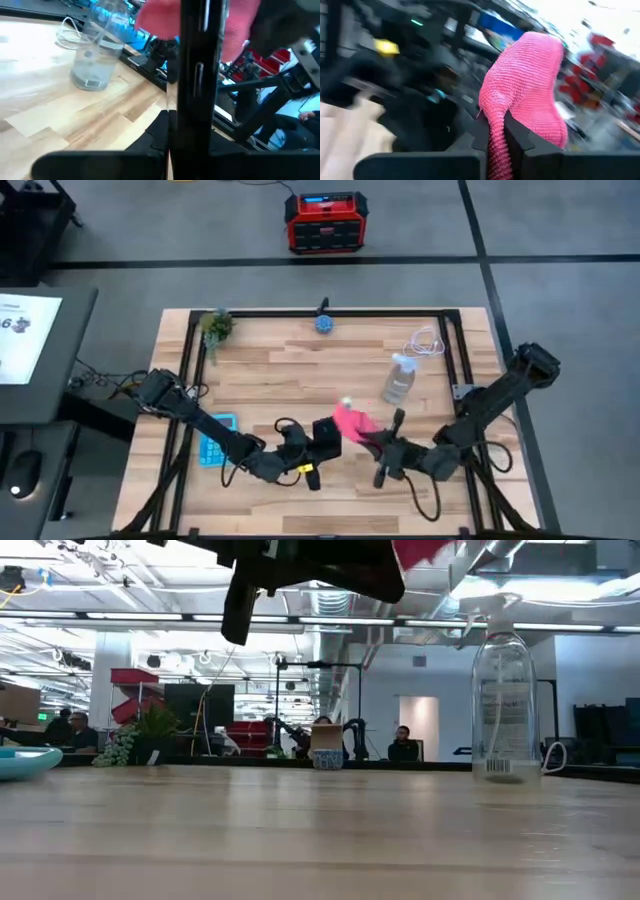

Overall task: Apply microfiber cloth
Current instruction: Wipe the black cellphone with the pink microfiber cloth

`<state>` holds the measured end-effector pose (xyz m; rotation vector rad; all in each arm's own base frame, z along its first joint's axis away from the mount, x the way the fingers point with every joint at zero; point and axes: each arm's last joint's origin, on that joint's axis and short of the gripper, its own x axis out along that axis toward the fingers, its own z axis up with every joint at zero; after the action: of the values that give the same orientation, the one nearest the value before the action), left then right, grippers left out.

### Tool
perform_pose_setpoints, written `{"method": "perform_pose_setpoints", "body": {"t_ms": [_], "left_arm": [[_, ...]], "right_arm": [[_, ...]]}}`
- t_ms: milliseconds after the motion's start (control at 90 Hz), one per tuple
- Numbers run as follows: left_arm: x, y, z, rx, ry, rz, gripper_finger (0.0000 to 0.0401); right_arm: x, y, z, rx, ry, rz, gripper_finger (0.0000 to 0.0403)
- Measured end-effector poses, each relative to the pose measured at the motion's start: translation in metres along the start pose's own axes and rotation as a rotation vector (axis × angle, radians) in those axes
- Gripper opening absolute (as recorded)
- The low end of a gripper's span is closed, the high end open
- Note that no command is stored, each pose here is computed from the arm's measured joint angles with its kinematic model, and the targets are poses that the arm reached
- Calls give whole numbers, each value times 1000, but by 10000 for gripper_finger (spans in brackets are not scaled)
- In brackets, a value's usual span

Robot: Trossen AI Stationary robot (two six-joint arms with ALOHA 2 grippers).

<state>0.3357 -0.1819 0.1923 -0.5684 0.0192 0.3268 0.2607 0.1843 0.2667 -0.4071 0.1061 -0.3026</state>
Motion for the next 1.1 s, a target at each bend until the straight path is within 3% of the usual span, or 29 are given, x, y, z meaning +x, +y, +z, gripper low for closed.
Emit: {"method": "perform_pose_setpoints", "body": {"t_ms": [278, 600, 733, 889, 989, 1100], "left_arm": [[2, 2, 1, -13, 10, -6, 11], [-1, 1, -4, 9, 47, -28, 11], [-1, -1, -3, 7, 37, -34, 11], [-4, -4, -2, 1, 35, -49, 11], [-4, -4, -3, 20, 51, -59, 11], [-5, -4, -5, 41, 64, -65, 11]], "right_arm": [[44, 22, -23, -204, 30, 73, 9], [67, 46, -13, -370, 151, 243, 9], [65, 35, -7, -398, 214, 122, 9], [59, 20, 9, -349, 194, 40, 9], [57, 20, 9, -334, 190, 61, 9], [59, 27, 3, -262, 193, 197, 9]]}}
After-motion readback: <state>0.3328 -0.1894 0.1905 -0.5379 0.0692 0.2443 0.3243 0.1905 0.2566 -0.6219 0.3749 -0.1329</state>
